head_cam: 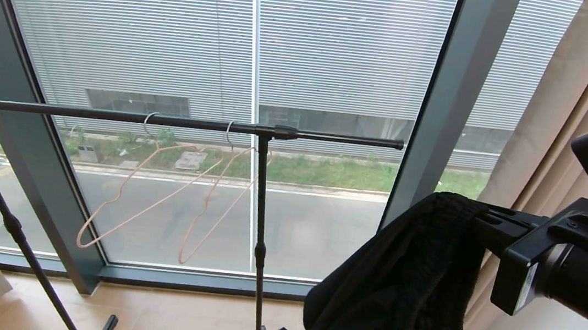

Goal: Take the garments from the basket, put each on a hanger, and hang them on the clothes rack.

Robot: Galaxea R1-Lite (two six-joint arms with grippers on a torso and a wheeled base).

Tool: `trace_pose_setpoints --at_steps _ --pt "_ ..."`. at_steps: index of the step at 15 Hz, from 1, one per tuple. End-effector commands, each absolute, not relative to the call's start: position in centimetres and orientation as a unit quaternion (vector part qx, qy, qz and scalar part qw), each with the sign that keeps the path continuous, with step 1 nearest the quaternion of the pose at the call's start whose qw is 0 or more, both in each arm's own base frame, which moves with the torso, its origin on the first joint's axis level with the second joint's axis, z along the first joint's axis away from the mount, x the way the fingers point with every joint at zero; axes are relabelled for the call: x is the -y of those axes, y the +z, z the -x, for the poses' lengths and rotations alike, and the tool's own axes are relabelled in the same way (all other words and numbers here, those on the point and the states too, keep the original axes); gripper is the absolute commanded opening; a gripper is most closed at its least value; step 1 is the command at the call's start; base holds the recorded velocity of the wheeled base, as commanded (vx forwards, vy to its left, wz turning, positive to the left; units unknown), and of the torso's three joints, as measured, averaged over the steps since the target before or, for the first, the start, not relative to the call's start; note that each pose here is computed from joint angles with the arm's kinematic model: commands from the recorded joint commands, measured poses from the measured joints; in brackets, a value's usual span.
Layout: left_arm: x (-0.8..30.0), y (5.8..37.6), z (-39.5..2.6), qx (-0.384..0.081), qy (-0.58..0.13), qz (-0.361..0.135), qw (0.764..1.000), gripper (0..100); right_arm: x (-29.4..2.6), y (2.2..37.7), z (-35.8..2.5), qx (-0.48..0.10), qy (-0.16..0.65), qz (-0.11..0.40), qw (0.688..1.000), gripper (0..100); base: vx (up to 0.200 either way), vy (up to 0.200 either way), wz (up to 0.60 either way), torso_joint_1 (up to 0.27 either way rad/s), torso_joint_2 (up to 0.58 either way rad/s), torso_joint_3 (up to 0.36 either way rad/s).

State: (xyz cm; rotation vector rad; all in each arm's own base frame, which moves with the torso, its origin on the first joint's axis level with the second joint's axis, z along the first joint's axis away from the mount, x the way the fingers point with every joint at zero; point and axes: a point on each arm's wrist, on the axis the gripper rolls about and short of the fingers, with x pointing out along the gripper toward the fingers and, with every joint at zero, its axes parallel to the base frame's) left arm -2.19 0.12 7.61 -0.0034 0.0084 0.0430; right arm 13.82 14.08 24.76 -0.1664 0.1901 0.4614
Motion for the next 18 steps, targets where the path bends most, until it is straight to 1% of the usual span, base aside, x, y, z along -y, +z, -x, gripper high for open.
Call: trace_pose_setpoints --at_steps 1,14,16,18 --pt "-0.12 7.63 2.18 -0.005 0.021 0.002 1.0 100 -13.95 24.85 -13.8 -0.092 0.226 0.081 0.966 0 0.0 0.2 0.0 -0.002 0.0 0.002" --pt "-0.12 7.63 2.18 -0.005 0.021 0.002 1.0 100 -13.59 25.07 -14.03 -0.089 0.217 0.078 0.969 0 0.0 0.2 0.0 0.002 0.0 0.002" --pt "-0.12 7.63 2.18 -0.005 0.021 0.002 1.0 100 -13.59 25.07 -14.03 -0.089 0.217 0.078 0.969 0 -0.2 0.2 0.0 0.002 0.0 0.0" --pt "-0.12 7.63 2.18 -0.005 0.021 0.002 1.0 100 -13.59 25.07 -14.03 -0.089 0.217 0.078 0.969 0 -0.2 0.0 0.0 0.005 0.0 0.0"
